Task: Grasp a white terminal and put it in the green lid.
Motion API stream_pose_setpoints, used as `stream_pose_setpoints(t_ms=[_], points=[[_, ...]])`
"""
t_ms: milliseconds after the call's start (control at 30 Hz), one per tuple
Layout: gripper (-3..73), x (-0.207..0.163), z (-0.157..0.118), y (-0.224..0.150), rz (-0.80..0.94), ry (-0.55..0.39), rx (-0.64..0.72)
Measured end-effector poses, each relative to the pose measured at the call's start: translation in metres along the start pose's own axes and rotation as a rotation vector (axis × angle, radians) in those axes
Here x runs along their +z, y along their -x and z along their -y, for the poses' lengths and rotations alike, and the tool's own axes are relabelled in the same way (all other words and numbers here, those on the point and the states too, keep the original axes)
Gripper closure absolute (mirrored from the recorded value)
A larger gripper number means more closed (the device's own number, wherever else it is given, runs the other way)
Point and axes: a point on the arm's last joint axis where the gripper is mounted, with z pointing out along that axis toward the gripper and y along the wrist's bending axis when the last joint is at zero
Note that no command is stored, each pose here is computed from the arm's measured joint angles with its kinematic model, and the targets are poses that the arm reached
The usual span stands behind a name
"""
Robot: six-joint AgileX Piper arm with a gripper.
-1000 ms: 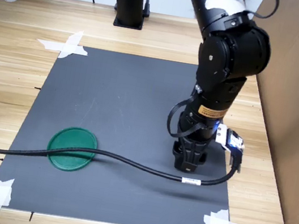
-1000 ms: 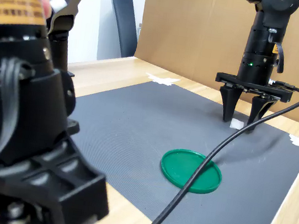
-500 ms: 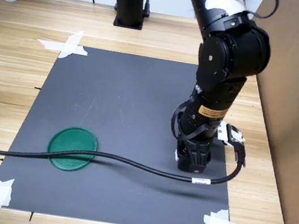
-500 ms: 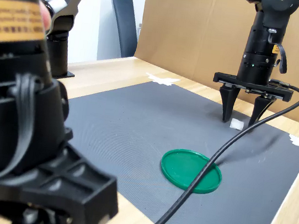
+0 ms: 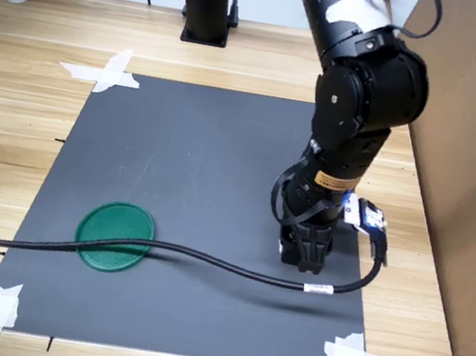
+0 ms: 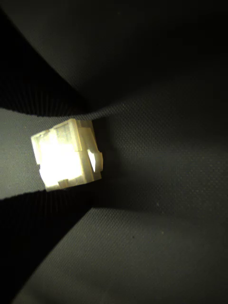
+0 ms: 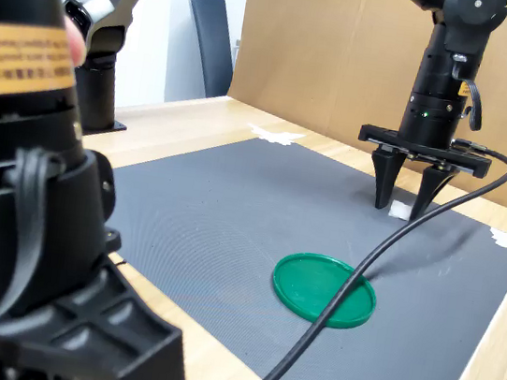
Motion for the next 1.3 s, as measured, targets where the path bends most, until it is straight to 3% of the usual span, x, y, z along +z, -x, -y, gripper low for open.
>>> stream_pose_setpoints(t_ms=[67, 200, 500, 800, 1300], points=[[35.4, 0.0, -0.001, 0.0, -0.001, 0.008, 0.016], [42.4, 0.0, -0.001, 0.0, -0.001, 0.007, 0.042], [42.4, -0.001, 0.0, 0.0, 0.002, 0.003, 0.114], [42.4, -0.031, 0.002, -0.002, 0.048, -0.048, 0.268], [42.4, -0.068, 0.016, -0.073, 0.074, -0.037, 0.555]])
